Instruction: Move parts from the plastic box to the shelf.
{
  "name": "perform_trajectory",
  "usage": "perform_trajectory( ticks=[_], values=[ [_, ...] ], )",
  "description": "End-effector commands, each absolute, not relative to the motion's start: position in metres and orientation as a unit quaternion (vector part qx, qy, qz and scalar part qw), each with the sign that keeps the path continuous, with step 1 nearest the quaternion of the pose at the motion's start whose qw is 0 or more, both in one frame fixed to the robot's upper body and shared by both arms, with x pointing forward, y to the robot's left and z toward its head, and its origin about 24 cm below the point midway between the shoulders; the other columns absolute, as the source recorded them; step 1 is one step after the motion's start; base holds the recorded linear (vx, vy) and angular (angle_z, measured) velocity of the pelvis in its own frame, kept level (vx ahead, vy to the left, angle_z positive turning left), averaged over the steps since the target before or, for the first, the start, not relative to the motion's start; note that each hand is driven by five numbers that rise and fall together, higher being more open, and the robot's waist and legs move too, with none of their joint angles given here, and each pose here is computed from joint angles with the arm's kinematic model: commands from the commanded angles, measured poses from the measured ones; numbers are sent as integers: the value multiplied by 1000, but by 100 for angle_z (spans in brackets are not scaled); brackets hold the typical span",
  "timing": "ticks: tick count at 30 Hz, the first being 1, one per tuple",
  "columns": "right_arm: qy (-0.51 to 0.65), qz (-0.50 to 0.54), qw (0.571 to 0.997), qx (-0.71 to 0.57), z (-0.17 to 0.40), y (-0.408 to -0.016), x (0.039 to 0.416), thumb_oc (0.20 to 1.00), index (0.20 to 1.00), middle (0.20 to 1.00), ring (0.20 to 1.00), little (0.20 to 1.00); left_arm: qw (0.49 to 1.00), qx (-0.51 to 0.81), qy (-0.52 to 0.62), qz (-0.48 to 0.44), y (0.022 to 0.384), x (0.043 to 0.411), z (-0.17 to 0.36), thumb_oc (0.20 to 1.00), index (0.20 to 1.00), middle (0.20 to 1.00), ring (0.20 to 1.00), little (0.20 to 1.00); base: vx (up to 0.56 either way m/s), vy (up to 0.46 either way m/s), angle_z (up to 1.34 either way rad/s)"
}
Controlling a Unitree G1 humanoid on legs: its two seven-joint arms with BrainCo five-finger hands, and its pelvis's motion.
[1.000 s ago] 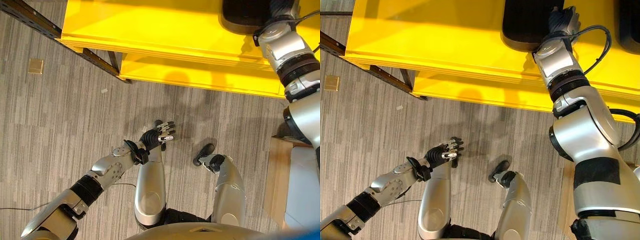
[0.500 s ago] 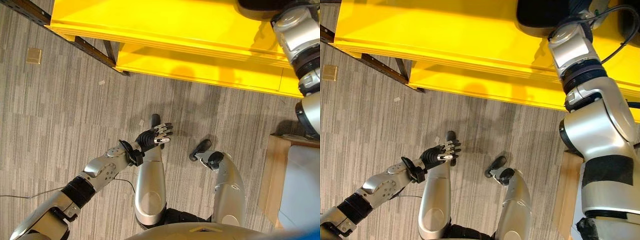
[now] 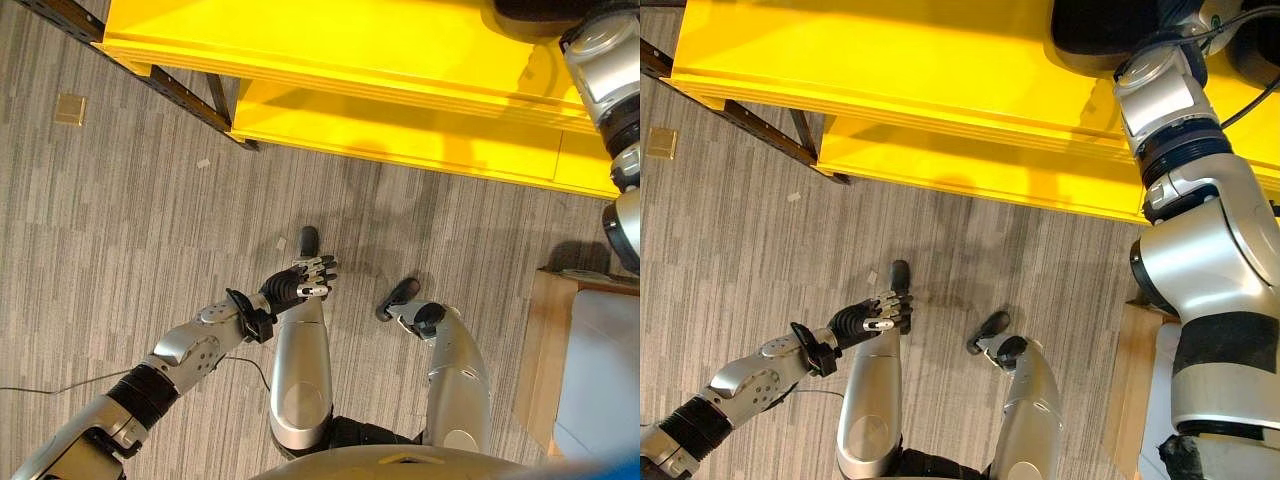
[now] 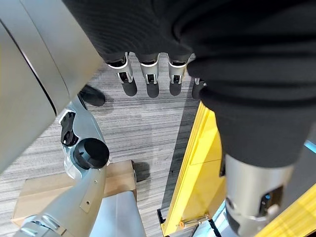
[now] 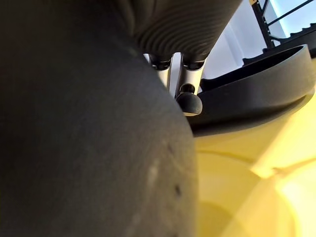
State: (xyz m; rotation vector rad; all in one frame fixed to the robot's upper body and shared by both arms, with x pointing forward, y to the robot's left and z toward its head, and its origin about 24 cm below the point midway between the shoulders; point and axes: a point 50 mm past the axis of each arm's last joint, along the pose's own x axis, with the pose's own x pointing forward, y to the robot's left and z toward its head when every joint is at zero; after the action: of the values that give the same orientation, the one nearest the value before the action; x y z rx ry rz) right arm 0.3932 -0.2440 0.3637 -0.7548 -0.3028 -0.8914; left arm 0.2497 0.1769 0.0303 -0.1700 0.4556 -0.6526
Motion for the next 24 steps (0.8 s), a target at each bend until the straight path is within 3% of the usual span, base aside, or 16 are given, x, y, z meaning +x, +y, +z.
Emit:
perform_trajectory(
  ticks=[1, 24],
  values=[
    [-241, -441, 786, -360, 423, -245, 369, 200, 200, 200, 200, 200, 901, -80, 213, -370, 160, 242, 35, 1000, 1000, 1000, 1000, 1000, 0, 0, 0],
    [-221, -446, 794, -350, 413, -249, 374, 200, 200, 200, 200, 200, 898, -74, 202, -383, 158, 247, 43, 1000, 1000, 1000, 1000, 1000, -7, 2, 2]
  ],
)
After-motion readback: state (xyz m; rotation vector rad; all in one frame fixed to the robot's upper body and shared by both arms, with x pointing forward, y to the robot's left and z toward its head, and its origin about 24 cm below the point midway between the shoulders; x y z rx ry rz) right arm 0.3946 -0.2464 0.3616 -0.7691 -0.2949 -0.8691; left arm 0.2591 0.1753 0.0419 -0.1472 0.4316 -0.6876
